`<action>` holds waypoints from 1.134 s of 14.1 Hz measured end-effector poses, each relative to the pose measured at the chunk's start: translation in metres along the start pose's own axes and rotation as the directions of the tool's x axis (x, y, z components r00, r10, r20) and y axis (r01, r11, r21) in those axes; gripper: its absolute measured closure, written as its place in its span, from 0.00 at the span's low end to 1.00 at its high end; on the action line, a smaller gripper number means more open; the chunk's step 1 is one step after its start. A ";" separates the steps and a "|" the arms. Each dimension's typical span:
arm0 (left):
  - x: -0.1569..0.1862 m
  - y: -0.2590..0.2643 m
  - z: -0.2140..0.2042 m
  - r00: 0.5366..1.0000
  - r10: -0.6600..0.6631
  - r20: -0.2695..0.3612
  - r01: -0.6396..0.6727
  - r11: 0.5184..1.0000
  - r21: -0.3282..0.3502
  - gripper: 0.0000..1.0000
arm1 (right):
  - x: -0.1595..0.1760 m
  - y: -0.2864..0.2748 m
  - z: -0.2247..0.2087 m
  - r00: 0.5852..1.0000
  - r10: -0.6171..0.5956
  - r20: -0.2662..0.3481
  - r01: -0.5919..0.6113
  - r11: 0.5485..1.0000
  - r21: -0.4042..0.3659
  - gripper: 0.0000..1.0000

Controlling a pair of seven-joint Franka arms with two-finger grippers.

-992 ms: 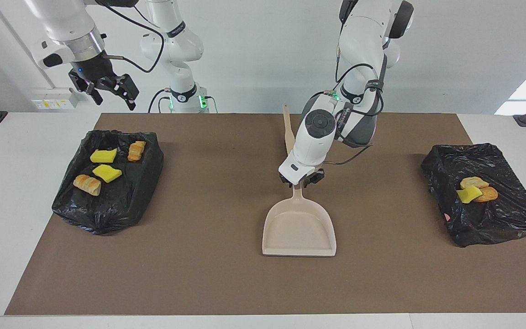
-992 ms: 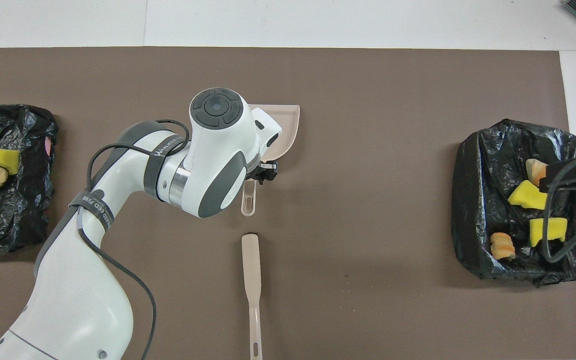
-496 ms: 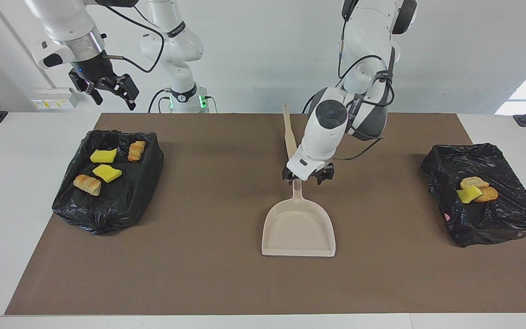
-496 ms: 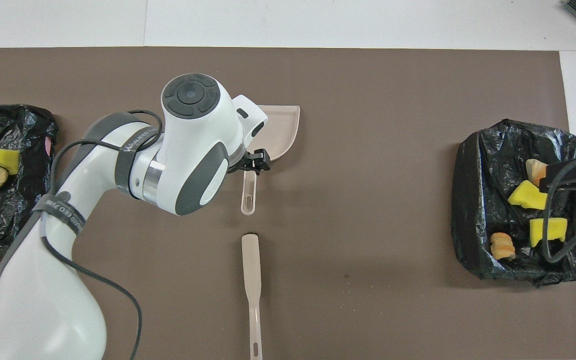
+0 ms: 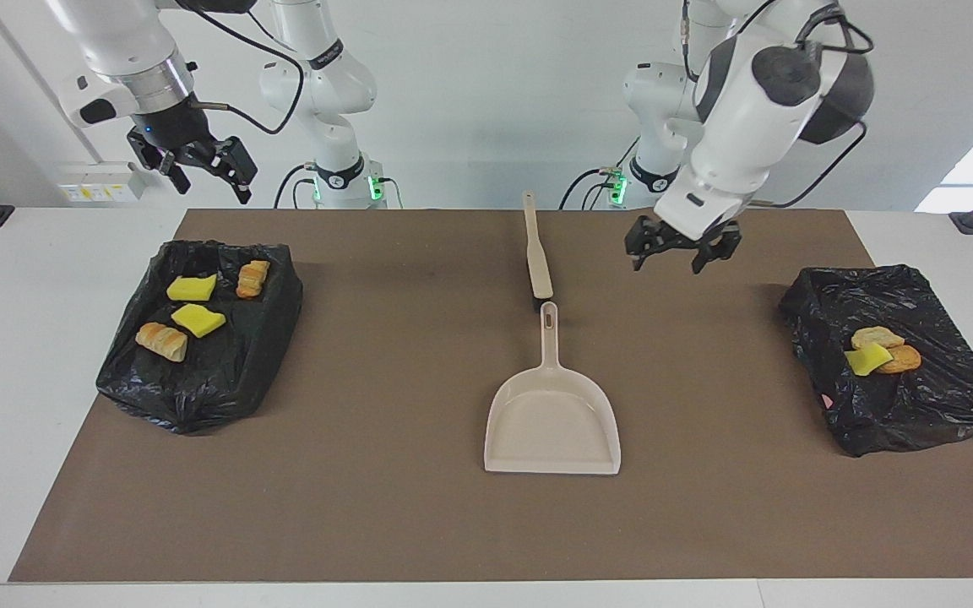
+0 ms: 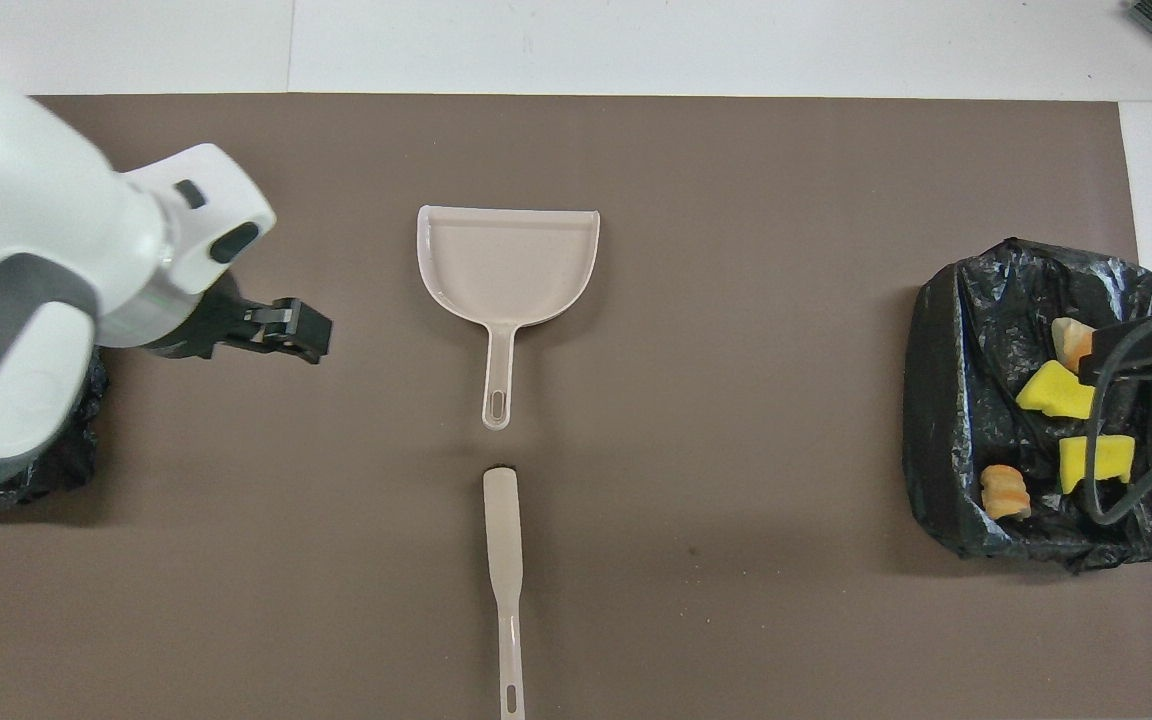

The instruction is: Sweep and dump trash in bin

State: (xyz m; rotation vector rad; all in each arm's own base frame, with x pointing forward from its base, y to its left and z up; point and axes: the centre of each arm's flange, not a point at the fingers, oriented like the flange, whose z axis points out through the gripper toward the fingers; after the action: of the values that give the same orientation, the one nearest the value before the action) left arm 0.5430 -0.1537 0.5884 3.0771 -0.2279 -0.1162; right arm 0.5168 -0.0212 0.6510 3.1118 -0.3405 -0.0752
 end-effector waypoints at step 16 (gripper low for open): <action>-0.064 -0.095 -0.095 0.994 0.112 0.004 -0.112 0.993 0.041 0.00 | 0.000 0.000 0.000 1.000 0.000 0.000 0.000 1.000 0.000 0.00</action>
State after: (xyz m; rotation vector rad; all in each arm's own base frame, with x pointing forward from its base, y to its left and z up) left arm 0.5008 -0.0458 0.6815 3.0956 -0.4071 -0.1108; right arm 0.5168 -0.0214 0.6510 3.1117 -0.3410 -0.0752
